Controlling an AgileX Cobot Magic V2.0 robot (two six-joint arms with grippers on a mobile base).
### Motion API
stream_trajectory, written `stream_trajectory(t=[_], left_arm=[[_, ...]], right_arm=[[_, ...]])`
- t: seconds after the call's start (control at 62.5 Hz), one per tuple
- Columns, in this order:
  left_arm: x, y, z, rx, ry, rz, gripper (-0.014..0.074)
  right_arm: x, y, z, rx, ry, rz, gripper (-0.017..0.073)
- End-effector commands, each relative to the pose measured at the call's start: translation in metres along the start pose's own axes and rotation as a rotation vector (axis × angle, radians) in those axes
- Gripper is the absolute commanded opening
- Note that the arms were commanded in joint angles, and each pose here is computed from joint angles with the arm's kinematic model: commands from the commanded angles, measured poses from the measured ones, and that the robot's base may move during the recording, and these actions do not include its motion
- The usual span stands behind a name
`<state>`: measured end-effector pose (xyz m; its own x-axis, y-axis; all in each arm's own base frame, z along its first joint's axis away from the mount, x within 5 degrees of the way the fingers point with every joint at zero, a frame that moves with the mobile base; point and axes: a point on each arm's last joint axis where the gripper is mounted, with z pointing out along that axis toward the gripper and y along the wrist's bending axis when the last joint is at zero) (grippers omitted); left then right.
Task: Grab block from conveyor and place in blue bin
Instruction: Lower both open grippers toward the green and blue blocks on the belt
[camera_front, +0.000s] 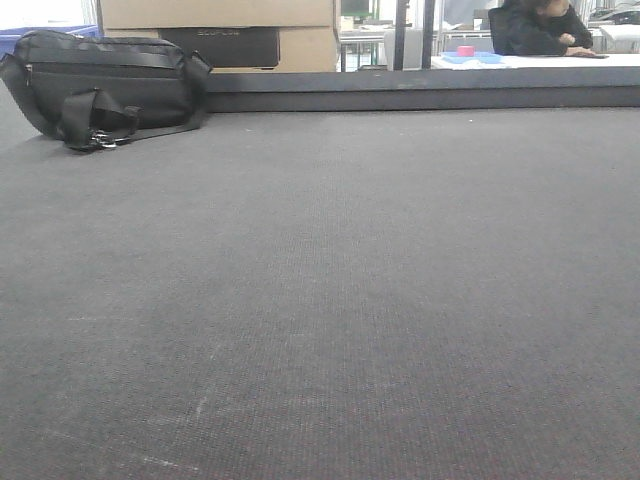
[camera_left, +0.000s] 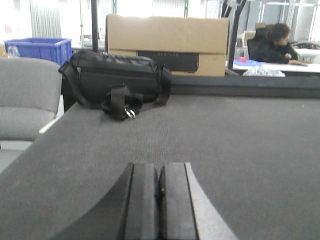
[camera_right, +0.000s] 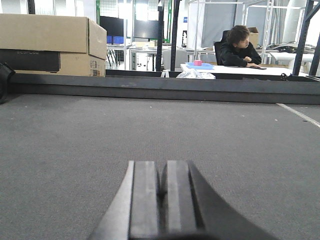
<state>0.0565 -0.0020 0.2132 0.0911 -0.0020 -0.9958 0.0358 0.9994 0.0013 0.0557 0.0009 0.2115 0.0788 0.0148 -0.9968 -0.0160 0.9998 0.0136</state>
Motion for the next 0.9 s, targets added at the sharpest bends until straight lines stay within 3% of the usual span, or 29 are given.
stream_trajectory(t=[0.0,0.112,0.176,0.304,0.496,0.704,0.879], left_arm=[[-0.005,0.0,-0.001,-0.003,-0.048,-0.006,-0.0111],[-0.004,0.0,0.0,-0.003,-0.037,-0.008,-0.0111],[-0.006,0.0,-0.001,-0.003,-0.043,-0.013,-0.0111],[-0.049,0.0,-0.007,0.0,-0.109,-0.028,-0.0111],[-0.109,-0.001,-0.019,0.008,-0.065,-0.026,-0.0111],[-0.152,-0.001,0.004,0.014,0.087,-0.032,-0.0111],[-0.179,-0.006,0.05,0.053,0.351,-0.097,-0.0111]], right_arm=[[-0.002,0.0,0.001,0.001,-0.017,-0.008,-0.0162],[-0.004,0.0,0.0,0.002,-0.029,-0.008,-0.0162],[-0.013,-0.001,0.0,0.013,-0.134,0.019,-0.0162],[-0.049,-0.003,-0.007,0.025,-0.323,0.052,-0.0162],[-0.105,0.001,-0.021,-0.009,-0.324,0.051,-0.0162],[-0.144,0.005,-0.011,-0.042,-0.117,0.044,-0.0162],[-0.165,0.009,0.02,-0.07,0.18,0.038,-0.0162]])
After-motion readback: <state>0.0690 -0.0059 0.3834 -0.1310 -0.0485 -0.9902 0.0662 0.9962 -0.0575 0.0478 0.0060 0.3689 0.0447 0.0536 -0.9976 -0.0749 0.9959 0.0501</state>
